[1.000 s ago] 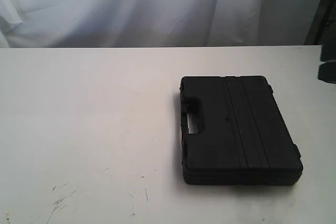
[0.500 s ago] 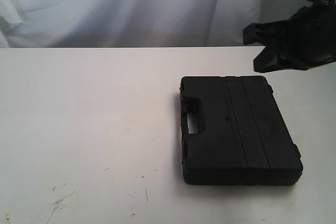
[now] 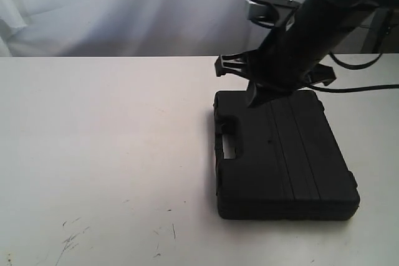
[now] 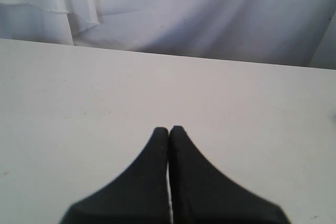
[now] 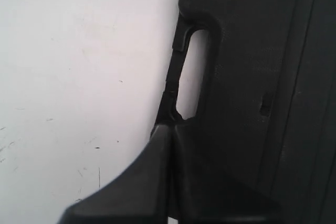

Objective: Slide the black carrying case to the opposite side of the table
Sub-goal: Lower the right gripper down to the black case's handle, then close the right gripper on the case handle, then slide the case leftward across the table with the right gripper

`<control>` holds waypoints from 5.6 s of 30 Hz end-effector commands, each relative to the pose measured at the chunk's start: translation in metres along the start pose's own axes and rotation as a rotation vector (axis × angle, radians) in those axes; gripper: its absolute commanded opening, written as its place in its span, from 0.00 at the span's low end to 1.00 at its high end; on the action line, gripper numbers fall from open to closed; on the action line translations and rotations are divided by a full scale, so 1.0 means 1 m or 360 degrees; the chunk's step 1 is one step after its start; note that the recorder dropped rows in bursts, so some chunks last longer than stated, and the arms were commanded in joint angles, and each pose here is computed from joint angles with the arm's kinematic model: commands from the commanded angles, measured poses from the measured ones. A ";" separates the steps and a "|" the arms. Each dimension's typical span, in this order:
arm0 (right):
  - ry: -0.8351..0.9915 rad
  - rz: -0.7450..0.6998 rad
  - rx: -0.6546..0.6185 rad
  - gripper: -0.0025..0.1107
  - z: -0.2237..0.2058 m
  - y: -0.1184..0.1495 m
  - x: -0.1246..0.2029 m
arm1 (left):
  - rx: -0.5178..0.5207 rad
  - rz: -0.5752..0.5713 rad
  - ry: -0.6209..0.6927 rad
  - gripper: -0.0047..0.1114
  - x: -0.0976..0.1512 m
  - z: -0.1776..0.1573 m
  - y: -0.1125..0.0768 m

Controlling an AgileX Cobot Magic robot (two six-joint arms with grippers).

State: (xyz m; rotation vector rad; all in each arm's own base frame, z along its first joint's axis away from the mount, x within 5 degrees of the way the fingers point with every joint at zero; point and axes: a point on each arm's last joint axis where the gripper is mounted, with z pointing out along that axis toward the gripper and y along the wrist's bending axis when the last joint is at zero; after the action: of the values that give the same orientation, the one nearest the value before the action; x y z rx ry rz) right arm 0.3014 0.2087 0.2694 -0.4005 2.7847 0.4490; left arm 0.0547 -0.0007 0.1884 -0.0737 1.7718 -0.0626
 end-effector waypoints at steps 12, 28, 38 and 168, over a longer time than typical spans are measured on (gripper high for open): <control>0.0224 0.0093 0.0202 0.02 0.077 0.022 -0.037 | -0.0003 0.0003 -0.0008 0.04 0.001 0.000 0.000; 0.0270 0.0174 0.0285 0.18 0.118 0.029 -0.042 | -0.0003 0.0003 -0.0008 0.04 0.001 0.000 0.000; 0.0219 0.0205 0.0356 0.32 0.118 0.029 -0.043 | -0.0003 0.0003 -0.0008 0.04 0.001 0.000 0.000; -0.0104 0.0390 -0.0284 0.02 0.192 0.156 -0.024 | -0.0003 0.0003 -0.0008 0.04 0.001 0.000 0.000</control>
State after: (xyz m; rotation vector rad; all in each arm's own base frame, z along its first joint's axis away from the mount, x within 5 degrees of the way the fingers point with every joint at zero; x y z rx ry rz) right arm 0.3174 0.4105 0.1329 -0.0924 2.8222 0.6488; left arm 0.0547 -0.0007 0.1884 -0.0737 1.7718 -0.0626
